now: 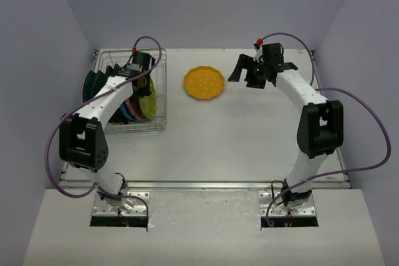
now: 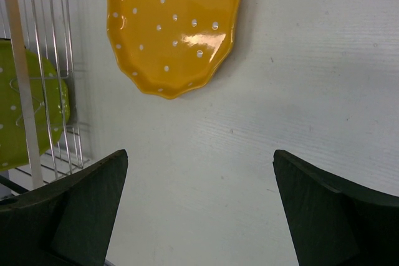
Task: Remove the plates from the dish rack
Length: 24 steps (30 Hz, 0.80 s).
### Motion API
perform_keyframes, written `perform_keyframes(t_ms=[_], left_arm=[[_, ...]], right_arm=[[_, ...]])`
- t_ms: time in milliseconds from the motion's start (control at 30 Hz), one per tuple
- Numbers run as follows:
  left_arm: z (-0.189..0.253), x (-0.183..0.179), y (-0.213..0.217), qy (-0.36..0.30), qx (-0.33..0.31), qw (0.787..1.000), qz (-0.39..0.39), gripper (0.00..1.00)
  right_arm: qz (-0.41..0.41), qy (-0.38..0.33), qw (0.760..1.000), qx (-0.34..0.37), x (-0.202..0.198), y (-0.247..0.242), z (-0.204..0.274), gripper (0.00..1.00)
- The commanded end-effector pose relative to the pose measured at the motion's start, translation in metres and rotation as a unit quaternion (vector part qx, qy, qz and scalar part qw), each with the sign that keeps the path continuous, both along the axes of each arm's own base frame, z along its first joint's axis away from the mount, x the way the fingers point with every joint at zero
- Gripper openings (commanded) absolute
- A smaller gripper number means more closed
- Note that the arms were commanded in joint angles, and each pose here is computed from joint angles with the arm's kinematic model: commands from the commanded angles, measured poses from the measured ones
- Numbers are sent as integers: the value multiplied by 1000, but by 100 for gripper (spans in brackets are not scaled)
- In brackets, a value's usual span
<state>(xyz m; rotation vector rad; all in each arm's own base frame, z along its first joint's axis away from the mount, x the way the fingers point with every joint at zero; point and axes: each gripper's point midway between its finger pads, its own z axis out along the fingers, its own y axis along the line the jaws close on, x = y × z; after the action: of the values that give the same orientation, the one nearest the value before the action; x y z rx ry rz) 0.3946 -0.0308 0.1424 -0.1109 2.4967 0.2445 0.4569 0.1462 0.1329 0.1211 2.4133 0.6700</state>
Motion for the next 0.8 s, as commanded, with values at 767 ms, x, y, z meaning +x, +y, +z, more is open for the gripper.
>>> perform_keyframes(t_ms=[767], left_arm=[[199,-29,-80,-246,-94,942,-210,0]], right_arm=[[154,-163,965,134,-26,68,94,99]])
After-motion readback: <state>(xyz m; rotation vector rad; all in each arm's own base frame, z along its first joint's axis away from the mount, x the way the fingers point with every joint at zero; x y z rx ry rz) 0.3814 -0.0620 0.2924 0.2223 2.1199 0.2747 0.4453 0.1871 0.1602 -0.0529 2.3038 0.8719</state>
